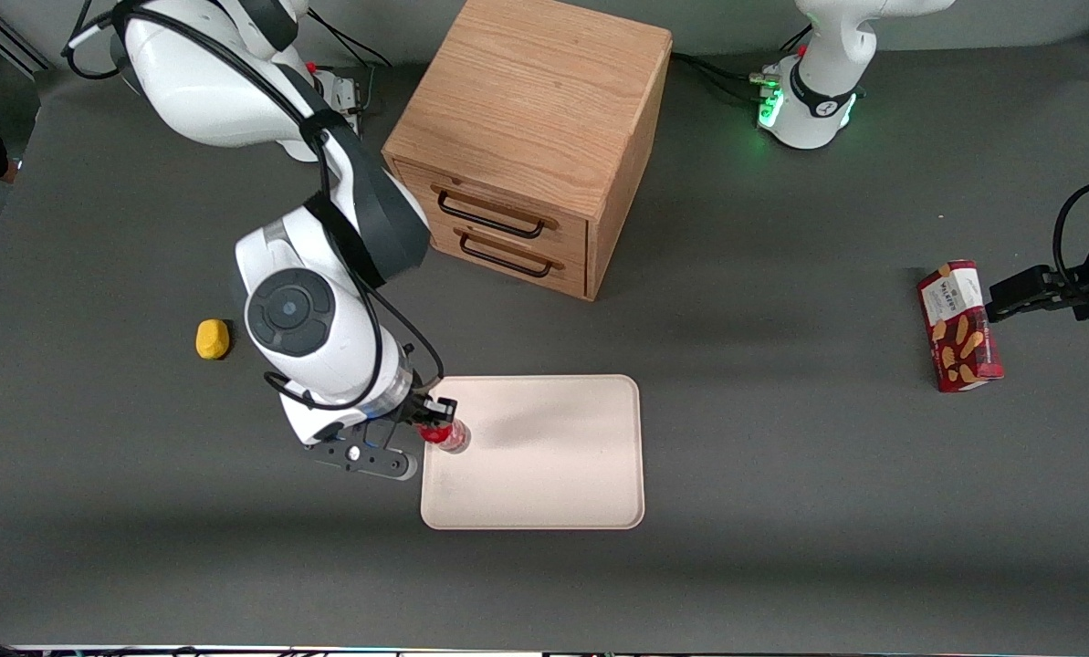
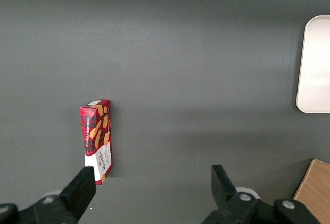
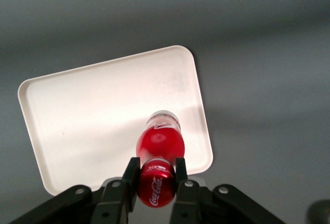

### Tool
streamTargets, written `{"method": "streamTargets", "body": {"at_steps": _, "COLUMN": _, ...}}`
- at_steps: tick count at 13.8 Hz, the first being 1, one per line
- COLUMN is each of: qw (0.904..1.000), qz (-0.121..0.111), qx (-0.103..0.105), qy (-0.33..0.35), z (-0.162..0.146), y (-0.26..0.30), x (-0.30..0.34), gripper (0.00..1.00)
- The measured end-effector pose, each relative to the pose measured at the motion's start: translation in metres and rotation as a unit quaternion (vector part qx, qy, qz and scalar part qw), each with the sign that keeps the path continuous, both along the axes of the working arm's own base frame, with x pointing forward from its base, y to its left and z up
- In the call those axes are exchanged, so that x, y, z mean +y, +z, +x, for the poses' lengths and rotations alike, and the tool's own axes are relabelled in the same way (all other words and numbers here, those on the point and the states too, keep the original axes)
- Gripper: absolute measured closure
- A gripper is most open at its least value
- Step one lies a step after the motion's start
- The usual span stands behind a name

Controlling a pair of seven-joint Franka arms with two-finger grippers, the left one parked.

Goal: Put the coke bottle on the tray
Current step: 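Lower the bottle onto the tray's corner and open the right gripper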

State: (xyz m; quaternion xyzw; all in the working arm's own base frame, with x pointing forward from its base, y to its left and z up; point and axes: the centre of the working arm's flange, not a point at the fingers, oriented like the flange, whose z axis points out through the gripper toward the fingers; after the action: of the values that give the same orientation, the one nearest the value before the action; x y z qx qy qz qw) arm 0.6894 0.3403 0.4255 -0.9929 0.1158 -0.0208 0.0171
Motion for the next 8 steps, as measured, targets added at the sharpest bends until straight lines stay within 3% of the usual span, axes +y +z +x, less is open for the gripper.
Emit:
{"method": "streamTargets", "body": {"at_steps": 3, "qw": 0.9999, "qz": -0.010, "qx": 0.004, "qy": -0.007, "z": 0.011, "y": -0.034, "x": -0.007, "gripper": 0.69}}
{"method": "streamTargets", "body": {"at_steps": 8, "qw": 0.9997, "qz": -0.016, "qx": -0.012, "qy": -0.009, "z": 0.024, "y": -0.083, "x": -0.011, "gripper": 0.69}}
